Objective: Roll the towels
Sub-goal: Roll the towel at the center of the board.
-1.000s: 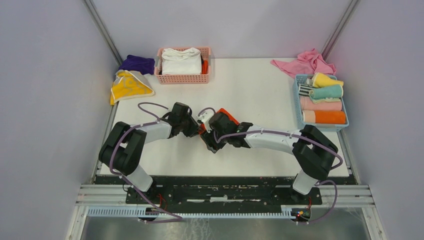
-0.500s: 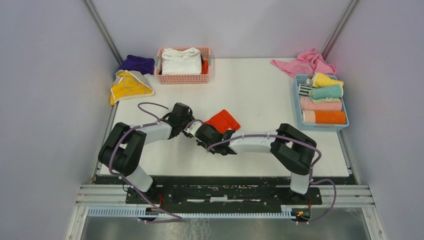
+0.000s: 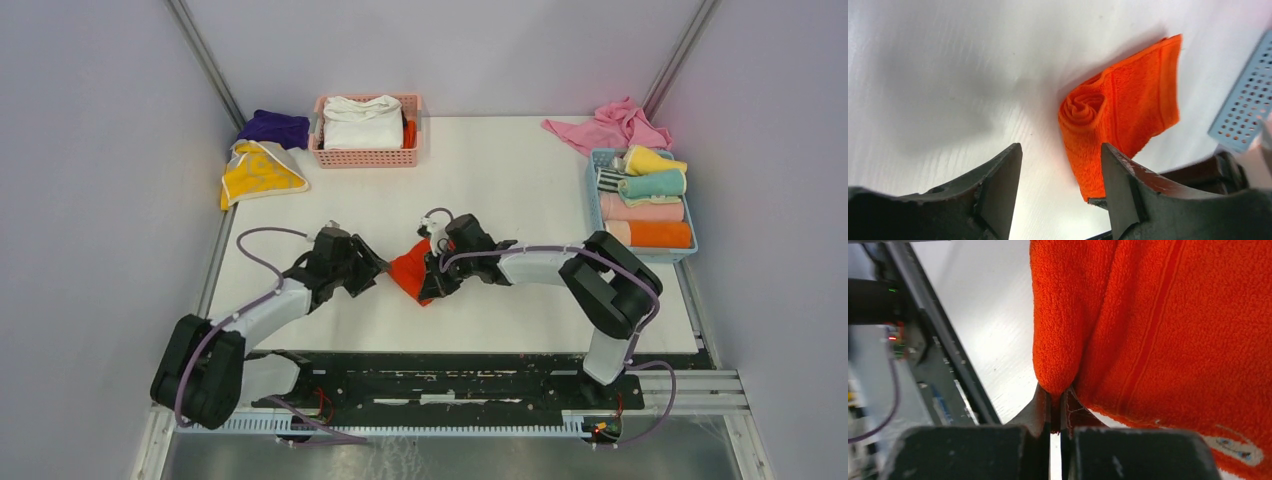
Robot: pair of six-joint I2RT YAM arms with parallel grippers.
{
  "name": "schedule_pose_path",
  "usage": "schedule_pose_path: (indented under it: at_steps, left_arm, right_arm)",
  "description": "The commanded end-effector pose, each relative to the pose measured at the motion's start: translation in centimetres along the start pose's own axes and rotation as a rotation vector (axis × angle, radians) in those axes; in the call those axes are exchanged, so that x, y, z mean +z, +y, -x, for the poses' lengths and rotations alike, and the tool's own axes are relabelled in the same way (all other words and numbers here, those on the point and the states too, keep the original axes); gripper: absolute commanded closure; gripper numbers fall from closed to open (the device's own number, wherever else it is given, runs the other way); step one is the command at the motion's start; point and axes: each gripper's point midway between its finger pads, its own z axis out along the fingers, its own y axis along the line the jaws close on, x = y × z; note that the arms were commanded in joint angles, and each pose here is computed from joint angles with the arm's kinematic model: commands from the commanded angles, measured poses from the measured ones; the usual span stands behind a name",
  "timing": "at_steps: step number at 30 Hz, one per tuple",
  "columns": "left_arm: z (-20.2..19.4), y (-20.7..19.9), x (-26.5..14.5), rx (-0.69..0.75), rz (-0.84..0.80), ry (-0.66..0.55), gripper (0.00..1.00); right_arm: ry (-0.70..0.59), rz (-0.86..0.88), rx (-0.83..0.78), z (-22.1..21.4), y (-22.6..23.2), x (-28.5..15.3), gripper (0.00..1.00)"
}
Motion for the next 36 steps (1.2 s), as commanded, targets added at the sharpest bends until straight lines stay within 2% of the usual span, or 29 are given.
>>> schedule_pose_path:
  at_steps: [1, 7, 12, 19, 25, 30, 36]
  left_arm:
    - [1.6, -1.1, -2.2, 0.031, -0.100, -0.091, 0.31]
    - [1.0, -2.1, -3.4, -0.002, -0.235, -0.114, 0.25]
    - [0.3, -2.9, -2.5, -0.012, -0.283, -0.067, 0.25]
    - [-0.2, -4.8, -0.4, -0.027, -0.346, 0.015, 0.25]
    - [0.4, -5.7, 1.7, -0.034, -0.354, 0.021, 0.26]
    - [-0.7, -5.5, 4.2, -0.035, -0.323, 0.073, 0.36]
    - [-3.2, -3.2, 6.5, -0.021, -0.202, 0.121, 0.59]
  right_arm:
    - [-0.110, 0.369, 0.239, 2.5, 3.7, -1.5, 1.00]
    - [-0.162, 0.498, 0.513, 2.3, 1.2, -1.2, 1.00]
    - [-0.199, 0.541, 0.672, 1.5, -1.1, -0.9, 0.99]
    - [-0.116, 0.406, 0.758, -2.2, -3.5, 0.4, 0.95]
    - [-0.058, 0.337, 0.772, -4.1, -4.2, 0.8, 0.93]
    - [-0.046, 0.323, 0.782, -4.5, -4.5, 1.0, 0.92]
    - [-0.007, 0.220, 0.714, -5.1, -4.9, 0.2, 0.83]
